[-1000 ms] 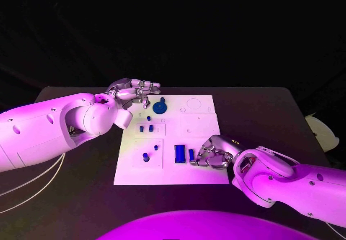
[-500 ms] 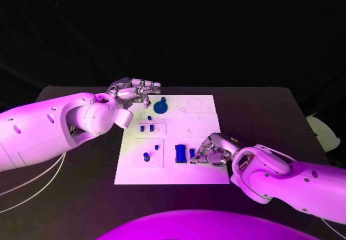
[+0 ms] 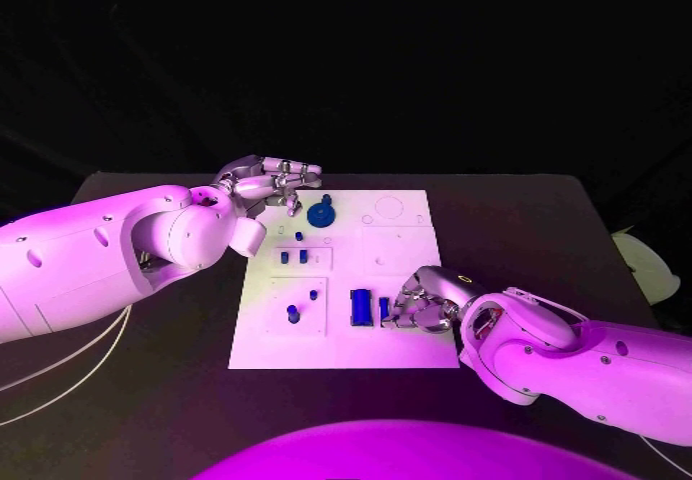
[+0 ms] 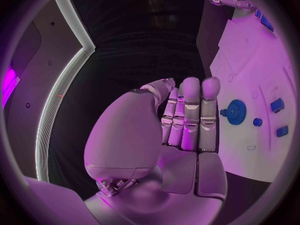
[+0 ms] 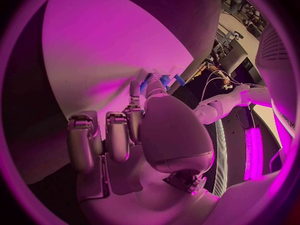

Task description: Assemble the parts on the task board

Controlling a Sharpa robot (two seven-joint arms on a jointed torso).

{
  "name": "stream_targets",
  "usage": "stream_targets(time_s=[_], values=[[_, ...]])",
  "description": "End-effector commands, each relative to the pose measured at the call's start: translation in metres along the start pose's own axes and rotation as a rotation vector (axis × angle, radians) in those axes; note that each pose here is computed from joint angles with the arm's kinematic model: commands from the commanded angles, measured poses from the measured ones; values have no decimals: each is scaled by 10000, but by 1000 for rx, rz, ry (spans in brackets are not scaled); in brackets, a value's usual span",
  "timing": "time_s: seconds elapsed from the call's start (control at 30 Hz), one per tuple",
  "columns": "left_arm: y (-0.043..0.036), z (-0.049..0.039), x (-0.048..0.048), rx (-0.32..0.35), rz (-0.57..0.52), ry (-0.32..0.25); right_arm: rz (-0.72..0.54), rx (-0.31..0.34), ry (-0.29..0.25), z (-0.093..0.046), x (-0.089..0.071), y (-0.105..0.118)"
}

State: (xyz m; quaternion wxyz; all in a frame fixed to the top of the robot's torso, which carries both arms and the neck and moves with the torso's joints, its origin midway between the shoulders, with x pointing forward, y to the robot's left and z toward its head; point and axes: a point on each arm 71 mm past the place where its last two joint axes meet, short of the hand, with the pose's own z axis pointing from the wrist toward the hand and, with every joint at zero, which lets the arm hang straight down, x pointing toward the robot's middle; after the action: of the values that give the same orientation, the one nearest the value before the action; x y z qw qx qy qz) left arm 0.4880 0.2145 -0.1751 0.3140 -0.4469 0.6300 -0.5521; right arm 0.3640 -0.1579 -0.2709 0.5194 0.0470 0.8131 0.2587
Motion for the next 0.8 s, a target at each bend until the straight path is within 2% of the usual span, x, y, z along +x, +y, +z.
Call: stream_targets(time_s=[0.03, 0.27, 0.5, 0.67, 0.8], values=[[-9, 1, 19, 7, 1, 17, -30, 8, -12, -15, -7, -10], [-14, 2, 12, 15, 2, 10, 15, -19, -50, -73, -43, 38], [-24, -1, -12, 40, -3, -10, 184, -86, -106, -111, -190, 45], [10, 1, -20, 46, -13, -21, 312, -114, -127, -32, -365, -45], [66, 25, -23, 44, -27, -29, 516, -94, -114, 148, -600, -243]])
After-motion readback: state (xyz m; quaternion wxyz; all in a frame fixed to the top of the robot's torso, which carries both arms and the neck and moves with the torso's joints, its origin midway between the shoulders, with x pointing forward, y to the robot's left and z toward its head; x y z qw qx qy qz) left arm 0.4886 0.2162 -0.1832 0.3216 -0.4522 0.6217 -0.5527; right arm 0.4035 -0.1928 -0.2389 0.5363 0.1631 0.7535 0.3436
